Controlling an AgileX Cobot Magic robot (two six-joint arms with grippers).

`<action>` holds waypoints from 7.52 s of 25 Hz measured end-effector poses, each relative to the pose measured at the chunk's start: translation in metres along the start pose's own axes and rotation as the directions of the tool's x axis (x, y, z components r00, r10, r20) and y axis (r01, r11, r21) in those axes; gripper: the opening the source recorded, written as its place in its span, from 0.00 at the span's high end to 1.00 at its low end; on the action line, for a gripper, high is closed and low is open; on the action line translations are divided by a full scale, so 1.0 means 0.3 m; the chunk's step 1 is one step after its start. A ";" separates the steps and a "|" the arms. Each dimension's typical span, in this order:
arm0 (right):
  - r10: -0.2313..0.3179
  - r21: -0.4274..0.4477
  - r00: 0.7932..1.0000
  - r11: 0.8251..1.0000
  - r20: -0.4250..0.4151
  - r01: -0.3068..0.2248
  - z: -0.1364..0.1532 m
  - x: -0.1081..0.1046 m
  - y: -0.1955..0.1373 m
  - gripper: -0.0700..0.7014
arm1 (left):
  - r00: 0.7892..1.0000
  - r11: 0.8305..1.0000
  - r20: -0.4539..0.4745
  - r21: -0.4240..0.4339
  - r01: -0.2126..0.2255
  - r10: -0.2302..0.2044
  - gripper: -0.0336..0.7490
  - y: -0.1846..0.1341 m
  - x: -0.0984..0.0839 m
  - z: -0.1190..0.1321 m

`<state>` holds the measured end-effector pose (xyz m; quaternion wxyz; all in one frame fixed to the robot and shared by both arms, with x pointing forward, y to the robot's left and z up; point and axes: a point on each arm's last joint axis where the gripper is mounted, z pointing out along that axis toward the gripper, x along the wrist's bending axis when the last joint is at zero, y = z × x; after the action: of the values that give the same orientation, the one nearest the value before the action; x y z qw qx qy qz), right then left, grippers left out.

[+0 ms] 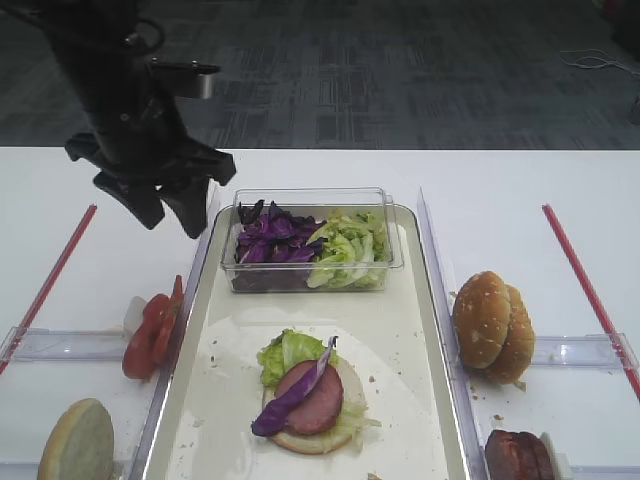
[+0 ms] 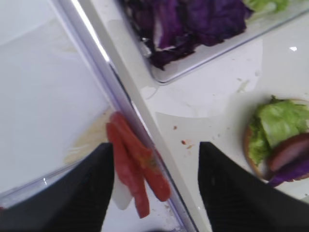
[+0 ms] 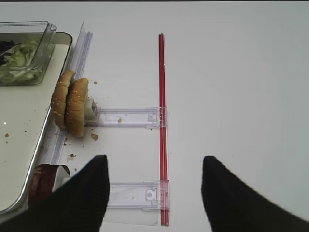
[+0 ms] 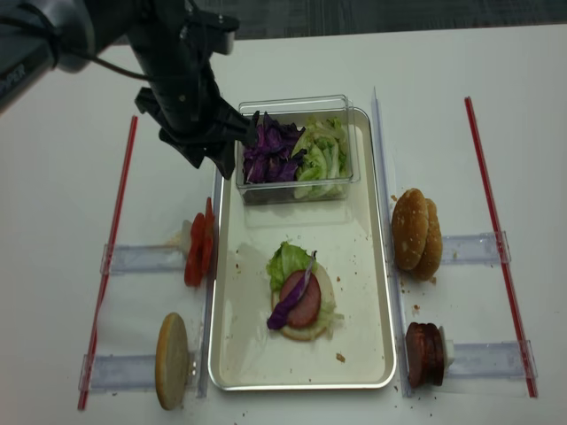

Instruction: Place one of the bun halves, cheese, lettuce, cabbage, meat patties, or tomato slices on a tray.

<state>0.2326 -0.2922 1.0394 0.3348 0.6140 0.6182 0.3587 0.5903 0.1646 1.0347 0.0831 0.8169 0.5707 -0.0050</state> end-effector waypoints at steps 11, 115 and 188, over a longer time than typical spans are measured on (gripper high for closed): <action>0.000 0.000 1.000 1.000 0.000 0.000 0.000 0.000 0.000 0.35 | 0.979 0.980 -0.057 -0.023 0.197 -0.198 0.45 -0.024 0.274 -0.031; 0.000 0.000 1.000 1.000 0.000 0.000 0.000 0.000 0.000 0.35 | 0.955 0.828 -0.128 -0.537 0.161 -0.268 0.45 -1.124 0.045 -0.159; 0.000 0.000 1.000 1.000 0.000 0.000 0.000 0.000 0.000 0.37 | 0.932 0.613 -0.108 -0.778 0.139 -0.347 0.45 -1.276 -0.004 -0.185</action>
<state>0.2326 -0.2922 1.0394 0.3348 0.6140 0.6182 0.3587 0.2277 0.2994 1.0398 0.3436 0.6146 0.6315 0.3247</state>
